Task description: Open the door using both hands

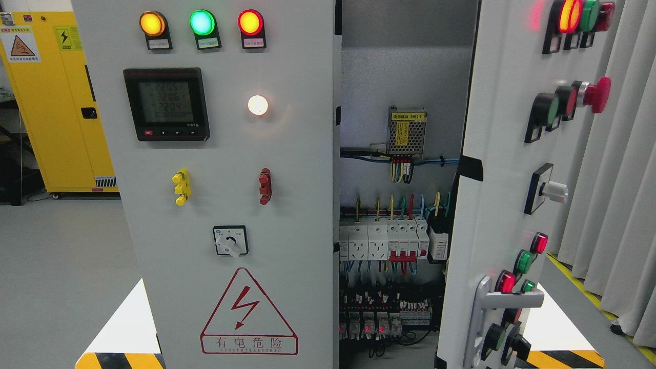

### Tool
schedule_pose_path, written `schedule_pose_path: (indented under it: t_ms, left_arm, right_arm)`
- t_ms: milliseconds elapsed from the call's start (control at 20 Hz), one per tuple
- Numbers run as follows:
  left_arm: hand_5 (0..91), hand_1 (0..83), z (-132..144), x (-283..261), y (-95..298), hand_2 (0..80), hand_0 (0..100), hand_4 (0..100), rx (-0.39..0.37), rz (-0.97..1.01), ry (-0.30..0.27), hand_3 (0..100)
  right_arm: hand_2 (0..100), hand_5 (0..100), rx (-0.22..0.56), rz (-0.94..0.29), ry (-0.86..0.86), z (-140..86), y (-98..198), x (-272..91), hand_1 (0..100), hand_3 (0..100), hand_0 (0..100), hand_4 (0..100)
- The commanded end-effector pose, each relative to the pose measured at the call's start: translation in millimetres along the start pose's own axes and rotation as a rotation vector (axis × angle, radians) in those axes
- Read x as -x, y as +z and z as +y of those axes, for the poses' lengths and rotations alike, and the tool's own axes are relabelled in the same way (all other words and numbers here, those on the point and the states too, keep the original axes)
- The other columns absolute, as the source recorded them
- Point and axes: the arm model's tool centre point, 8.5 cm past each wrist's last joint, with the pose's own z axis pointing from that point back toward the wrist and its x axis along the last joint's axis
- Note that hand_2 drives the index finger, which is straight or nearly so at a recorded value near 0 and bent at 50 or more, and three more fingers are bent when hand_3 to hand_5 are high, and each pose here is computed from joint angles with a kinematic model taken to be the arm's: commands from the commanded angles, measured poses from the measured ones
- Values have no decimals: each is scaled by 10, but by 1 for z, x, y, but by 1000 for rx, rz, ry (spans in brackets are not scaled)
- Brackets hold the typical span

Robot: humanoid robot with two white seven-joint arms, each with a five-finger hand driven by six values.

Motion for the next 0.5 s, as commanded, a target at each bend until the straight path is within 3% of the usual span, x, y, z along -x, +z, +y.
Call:
schedule_pose_path:
  t_ms: [0, 200, 351, 451]
  left_arm:
    - [0, 556, 8, -3, 1, 0, 120, 0, -14, -3, 0, 0]
    - [0, 556, 10, 2, 2, 0, 120, 0, -21, -1, 24, 0]
    - [0, 556, 13, -3, 1, 0, 120, 0, -47, -43, 188, 0]
    - [0, 556, 13, -28, -1, 0, 120, 0, 14, -125, 203, 0]
  right_arm:
    - [40, 0, 11, -11, -1, -8, -1, -3, 500, 0, 0, 0]
    - [40, 0, 11, -11, -1, -8, -1, -3, 500, 0, 0, 0]
    - [40, 0, 10, -11, -1, -7, -1, -3, 500, 0, 0, 0]
    - [40, 0, 10, -11, -1, -7, -1, -3, 500, 0, 0, 0]
